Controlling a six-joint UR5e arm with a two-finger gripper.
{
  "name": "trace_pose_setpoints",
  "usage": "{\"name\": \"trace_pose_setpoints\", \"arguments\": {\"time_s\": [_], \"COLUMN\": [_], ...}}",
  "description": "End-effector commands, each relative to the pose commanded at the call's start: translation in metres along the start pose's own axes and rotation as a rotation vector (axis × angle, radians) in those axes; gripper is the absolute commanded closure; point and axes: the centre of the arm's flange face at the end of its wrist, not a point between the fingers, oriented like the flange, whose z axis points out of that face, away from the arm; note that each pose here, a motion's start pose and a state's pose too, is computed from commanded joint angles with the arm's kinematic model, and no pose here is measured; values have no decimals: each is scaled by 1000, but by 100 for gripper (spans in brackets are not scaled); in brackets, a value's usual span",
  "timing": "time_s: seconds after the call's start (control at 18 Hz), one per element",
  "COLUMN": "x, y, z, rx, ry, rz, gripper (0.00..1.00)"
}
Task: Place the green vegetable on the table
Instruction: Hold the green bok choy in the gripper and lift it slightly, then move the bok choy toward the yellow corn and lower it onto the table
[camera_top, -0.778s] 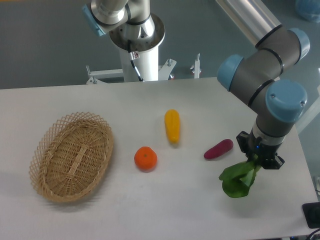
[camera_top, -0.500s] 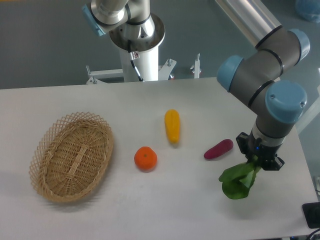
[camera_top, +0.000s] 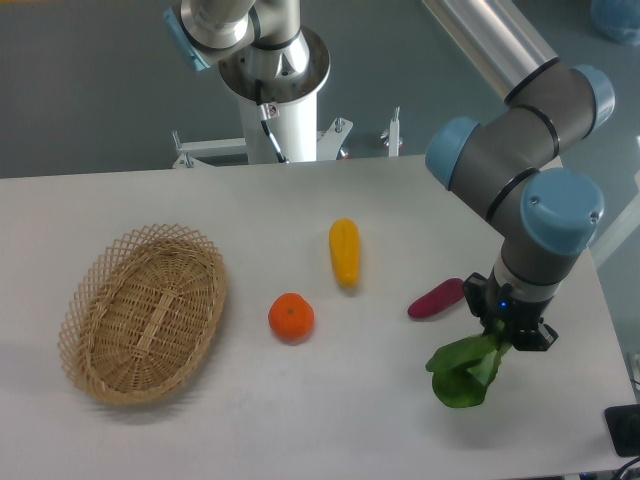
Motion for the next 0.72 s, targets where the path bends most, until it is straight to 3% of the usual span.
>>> {"name": "trace_pose_setpoints", "arguments": {"time_s": [0.33, 0.72], "x": [25, 103], "y": [11, 75], "z": [6, 29], "rx": [-9, 7], "ry": [33, 87], "rz": [30, 247], "gripper": [90, 90]}}
